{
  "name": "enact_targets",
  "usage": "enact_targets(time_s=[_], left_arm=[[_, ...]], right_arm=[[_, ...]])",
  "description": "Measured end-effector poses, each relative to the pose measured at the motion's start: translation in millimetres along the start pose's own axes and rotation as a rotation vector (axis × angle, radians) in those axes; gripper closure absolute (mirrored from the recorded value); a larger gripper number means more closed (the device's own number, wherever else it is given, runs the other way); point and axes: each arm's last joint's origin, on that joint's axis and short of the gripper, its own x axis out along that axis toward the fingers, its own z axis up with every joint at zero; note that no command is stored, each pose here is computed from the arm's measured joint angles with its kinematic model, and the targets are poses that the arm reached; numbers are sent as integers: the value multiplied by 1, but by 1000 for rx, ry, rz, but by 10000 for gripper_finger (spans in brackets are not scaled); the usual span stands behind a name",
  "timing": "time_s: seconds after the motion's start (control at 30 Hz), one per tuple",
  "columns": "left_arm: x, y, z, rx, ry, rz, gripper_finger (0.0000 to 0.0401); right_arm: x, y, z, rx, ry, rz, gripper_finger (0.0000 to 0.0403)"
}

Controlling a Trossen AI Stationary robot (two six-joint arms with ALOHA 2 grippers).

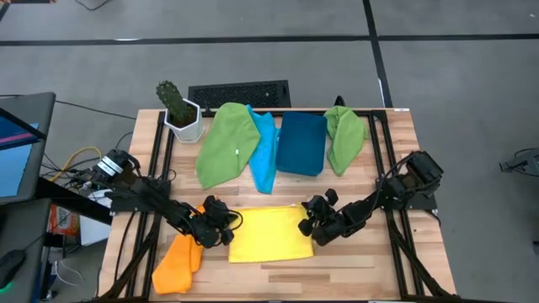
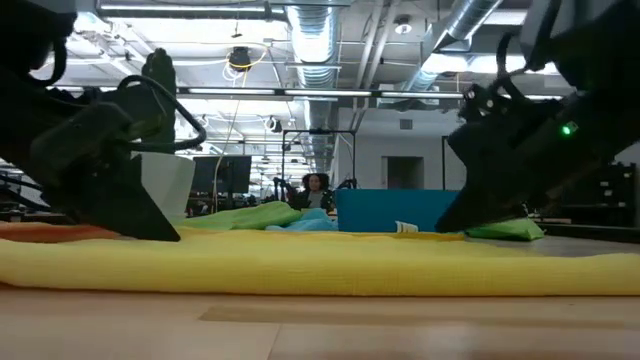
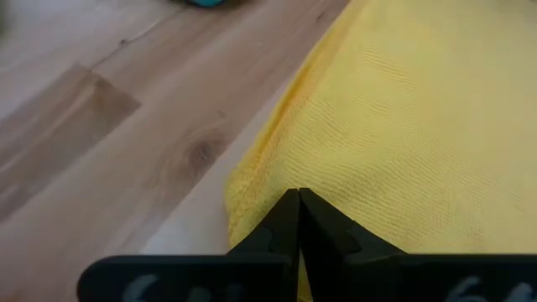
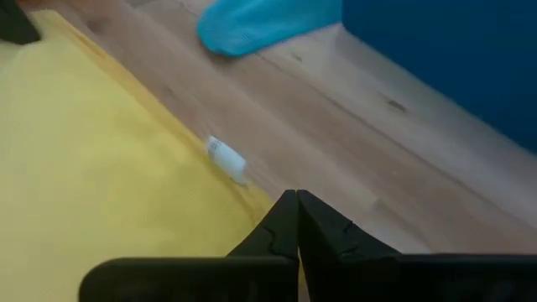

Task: Fold microfiber towels
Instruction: Fold the yellow towel

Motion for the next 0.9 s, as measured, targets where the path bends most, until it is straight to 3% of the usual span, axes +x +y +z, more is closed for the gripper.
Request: enact_targets(time_s=[0.27, 0.53, 0.77, 0.9], left_arm=[[12, 9, 15, 64, 16, 23, 401], [17, 21, 42, 99, 21, -10, 401], [-17, 19, 76, 102, -103, -88, 401], [-33, 19, 83, 65, -60, -187, 401]], right_arm=[[2, -16, -11, 46, 22, -15, 376], [-6, -18, 1, 73, -46, -26, 377], [-46, -1, 23, 94, -212, 120, 380], [-62, 15, 17, 137, -238, 258, 379]])
